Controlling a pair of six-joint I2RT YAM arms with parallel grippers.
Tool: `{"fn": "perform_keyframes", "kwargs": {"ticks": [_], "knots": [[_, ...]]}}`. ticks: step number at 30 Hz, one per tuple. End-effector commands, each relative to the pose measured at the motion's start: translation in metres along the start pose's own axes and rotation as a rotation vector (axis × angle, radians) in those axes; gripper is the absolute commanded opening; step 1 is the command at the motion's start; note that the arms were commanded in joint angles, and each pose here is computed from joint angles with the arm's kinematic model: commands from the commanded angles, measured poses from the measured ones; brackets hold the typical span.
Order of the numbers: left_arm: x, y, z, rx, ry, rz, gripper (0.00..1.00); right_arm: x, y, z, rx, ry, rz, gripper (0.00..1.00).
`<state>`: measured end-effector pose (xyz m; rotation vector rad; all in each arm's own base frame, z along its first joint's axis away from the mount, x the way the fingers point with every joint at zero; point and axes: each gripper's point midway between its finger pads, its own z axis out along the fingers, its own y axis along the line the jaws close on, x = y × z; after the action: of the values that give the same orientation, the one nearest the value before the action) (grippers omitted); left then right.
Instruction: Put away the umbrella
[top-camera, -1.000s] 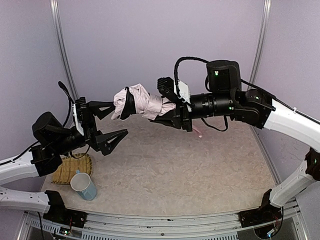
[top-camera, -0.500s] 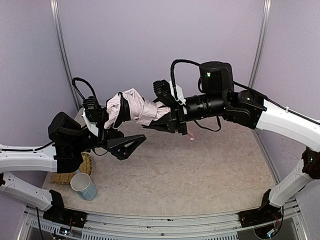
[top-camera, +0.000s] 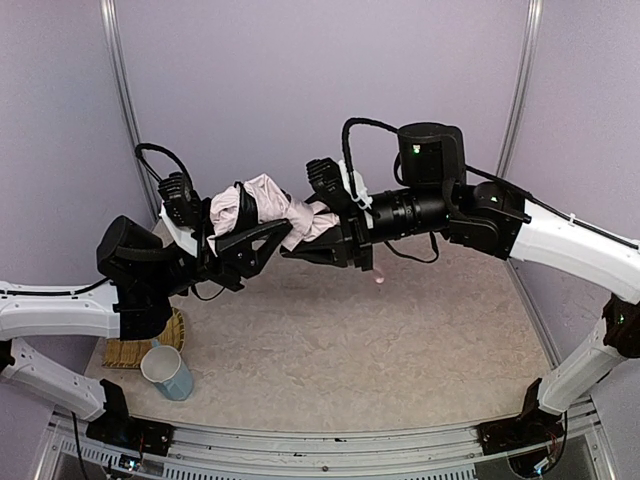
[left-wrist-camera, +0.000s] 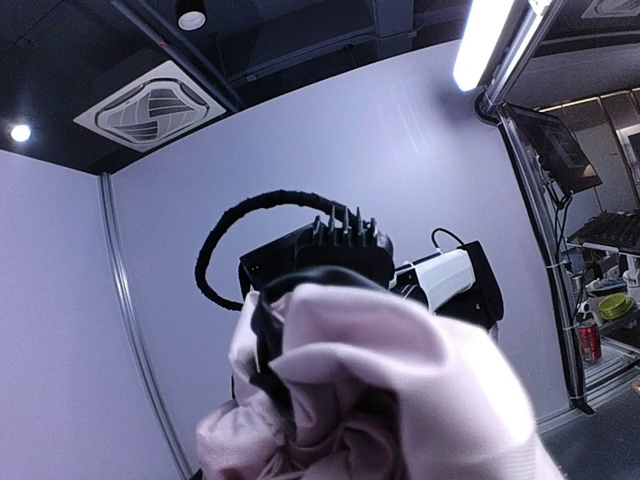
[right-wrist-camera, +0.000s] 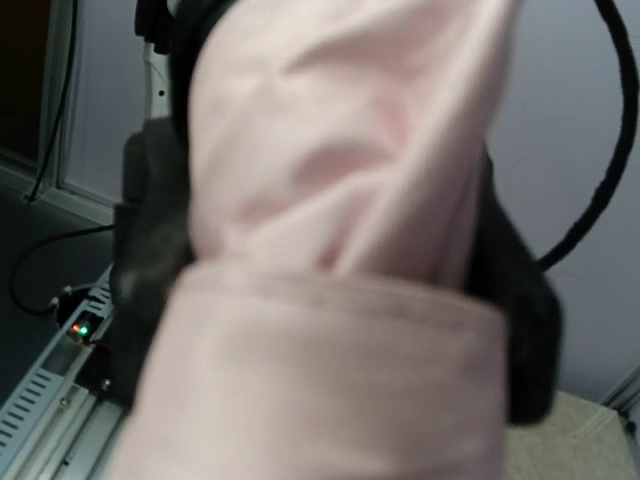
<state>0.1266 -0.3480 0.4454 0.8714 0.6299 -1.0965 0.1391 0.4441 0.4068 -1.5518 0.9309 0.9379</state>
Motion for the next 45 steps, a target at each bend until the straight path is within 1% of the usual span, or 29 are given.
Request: {"fn": "perform_keyframes", "kwargs": {"ticks": [1,2,3,5,8,9,10,14,17,18,20,21,22,24,25,26,28,29,32,35,40,43,45], "knots": [[-0.002,-0.002,0.002,0.006,0.014,0.024,0.46,-0.036,-0.013,-0.01,0.058,-0.094,-0.06,0.0],[-0.001,-0.002,0.002,0.008,0.022,0.03,0.66,-0.036,-0.013,-0.01,0.057,-0.096,-0.061,0.0],[0.001,-0.003,0.002,0.012,0.03,0.043,0.77,-0.036,-0.014,-0.01,0.058,-0.095,-0.062,0.0],[0.006,-0.002,0.002,0.006,0.042,0.06,0.8,-0.036,-0.014,-0.009,0.058,-0.097,-0.065,0.0],[0.014,0.003,0.005,-0.017,0.068,0.059,0.78,-0.035,-0.014,-0.008,0.059,-0.094,-0.065,0.0],[0.016,0.003,0.006,-0.016,0.072,0.057,0.74,-0.034,-0.015,-0.008,0.061,-0.092,-0.064,0.0],[0.018,0.003,0.006,-0.015,0.073,0.051,0.67,-0.034,-0.015,-0.009,0.062,-0.091,-0.064,0.0],[0.012,0.006,0.003,-0.042,0.039,0.035,0.31,-0.033,-0.015,-0.009,0.064,-0.084,-0.062,0.0],[0.011,0.007,0.004,-0.048,0.038,0.03,0.04,-0.031,-0.015,-0.009,0.068,-0.077,-0.059,0.0],[0.011,0.007,0.004,-0.046,0.038,0.029,0.0,-0.031,-0.015,-0.009,0.07,-0.076,-0.059,0.0],[0.01,0.007,0.004,-0.045,0.039,0.029,0.0,-0.03,-0.015,-0.009,0.068,-0.075,-0.056,0.0],[0.011,0.007,0.004,-0.045,0.042,0.029,0.08,-0.031,-0.015,-0.009,0.069,-0.075,-0.057,0.0],[0.012,0.007,0.004,-0.042,0.046,0.028,0.27,-0.031,-0.015,-0.01,0.07,-0.074,-0.057,0.0],[0.011,0.005,0.003,-0.035,0.051,0.033,0.56,-0.03,-0.016,-0.011,0.077,-0.07,-0.056,0.0],[0.011,0.004,0.001,-0.032,0.052,0.038,0.69,-0.029,-0.016,-0.011,0.081,-0.066,-0.055,0.0],[0.009,0.003,-0.001,-0.033,0.052,0.049,0.79,-0.029,-0.016,-0.012,0.088,-0.063,-0.054,0.0],[0.005,0.004,-0.008,-0.049,0.057,0.088,0.95,-0.026,-0.018,-0.016,0.115,-0.045,-0.052,0.0],[0.004,0.006,-0.013,-0.067,0.068,0.109,0.98,-0.02,-0.02,-0.018,0.133,-0.028,-0.046,0.0],[0.005,0.021,-0.028,-0.136,0.124,0.147,0.99,0.0,-0.033,-0.026,0.218,0.041,-0.005,0.0],[0.014,0.045,-0.05,-0.242,0.21,0.149,0.99,0.031,-0.059,-0.045,0.363,0.144,0.088,0.0],[0.061,0.105,-0.106,-0.552,0.417,0.074,0.99,0.119,-0.106,-0.106,0.646,0.368,0.314,0.0],[0.096,0.132,-0.143,-0.713,0.551,0.03,0.99,0.19,-0.129,-0.158,0.835,0.513,0.522,0.0],[0.114,0.151,-0.165,-0.833,0.63,-0.003,0.99,0.241,-0.134,-0.193,0.945,0.607,0.682,0.0]]}}
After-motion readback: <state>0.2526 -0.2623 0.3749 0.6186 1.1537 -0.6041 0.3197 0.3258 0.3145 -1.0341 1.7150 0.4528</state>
